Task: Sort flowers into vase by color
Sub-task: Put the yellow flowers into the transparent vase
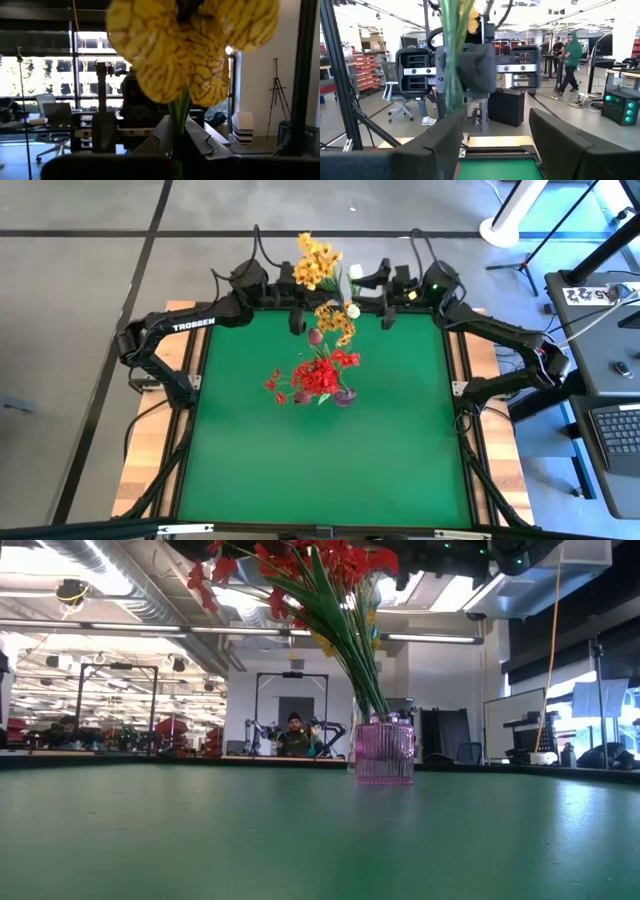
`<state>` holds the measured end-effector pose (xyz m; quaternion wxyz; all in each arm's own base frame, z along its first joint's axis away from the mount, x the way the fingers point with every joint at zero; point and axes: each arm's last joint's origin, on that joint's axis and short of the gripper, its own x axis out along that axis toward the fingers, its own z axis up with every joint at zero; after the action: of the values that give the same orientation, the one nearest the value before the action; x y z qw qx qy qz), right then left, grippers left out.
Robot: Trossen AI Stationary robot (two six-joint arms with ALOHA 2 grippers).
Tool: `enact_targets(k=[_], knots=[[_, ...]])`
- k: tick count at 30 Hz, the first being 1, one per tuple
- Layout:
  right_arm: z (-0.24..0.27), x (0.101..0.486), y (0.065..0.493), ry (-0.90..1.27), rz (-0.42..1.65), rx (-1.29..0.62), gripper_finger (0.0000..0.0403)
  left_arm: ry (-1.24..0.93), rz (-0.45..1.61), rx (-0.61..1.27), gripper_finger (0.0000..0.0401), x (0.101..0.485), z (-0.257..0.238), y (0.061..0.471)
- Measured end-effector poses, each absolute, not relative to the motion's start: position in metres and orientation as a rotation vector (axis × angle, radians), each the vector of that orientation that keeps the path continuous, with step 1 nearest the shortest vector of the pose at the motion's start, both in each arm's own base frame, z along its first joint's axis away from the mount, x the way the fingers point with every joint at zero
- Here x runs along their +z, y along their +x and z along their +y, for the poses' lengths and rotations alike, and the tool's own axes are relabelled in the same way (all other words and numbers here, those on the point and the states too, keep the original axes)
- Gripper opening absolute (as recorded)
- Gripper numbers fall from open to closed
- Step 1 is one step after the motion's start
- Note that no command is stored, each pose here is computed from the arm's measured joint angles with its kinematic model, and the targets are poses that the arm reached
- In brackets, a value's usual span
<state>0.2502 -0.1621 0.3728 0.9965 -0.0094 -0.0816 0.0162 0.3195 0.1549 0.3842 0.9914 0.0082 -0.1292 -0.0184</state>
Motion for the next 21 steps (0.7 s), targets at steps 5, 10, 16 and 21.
enact_targets(k=[5,10,16,21], knots=[[-0.152,0.372,0.265,-0.013,-0.165,0.03,0.023,0.034,-0.263,-0.02,0.0004,0.384,0.149,0.323],[-0.147,0.378,0.274,0.023,-0.151,0.12,0.023,0.009,-0.262,0.007,0.0004,0.384,0.15,0.323],[-0.137,0.377,0.28,0.036,-0.116,0.161,0.0221,0.002,-0.258,-0.011,0.0007,0.384,0.144,0.326],[-0.136,0.377,0.281,0.038,-0.116,0.174,0.0145,-0.006,-0.257,-0.018,0.0014,0.383,0.136,0.329]])
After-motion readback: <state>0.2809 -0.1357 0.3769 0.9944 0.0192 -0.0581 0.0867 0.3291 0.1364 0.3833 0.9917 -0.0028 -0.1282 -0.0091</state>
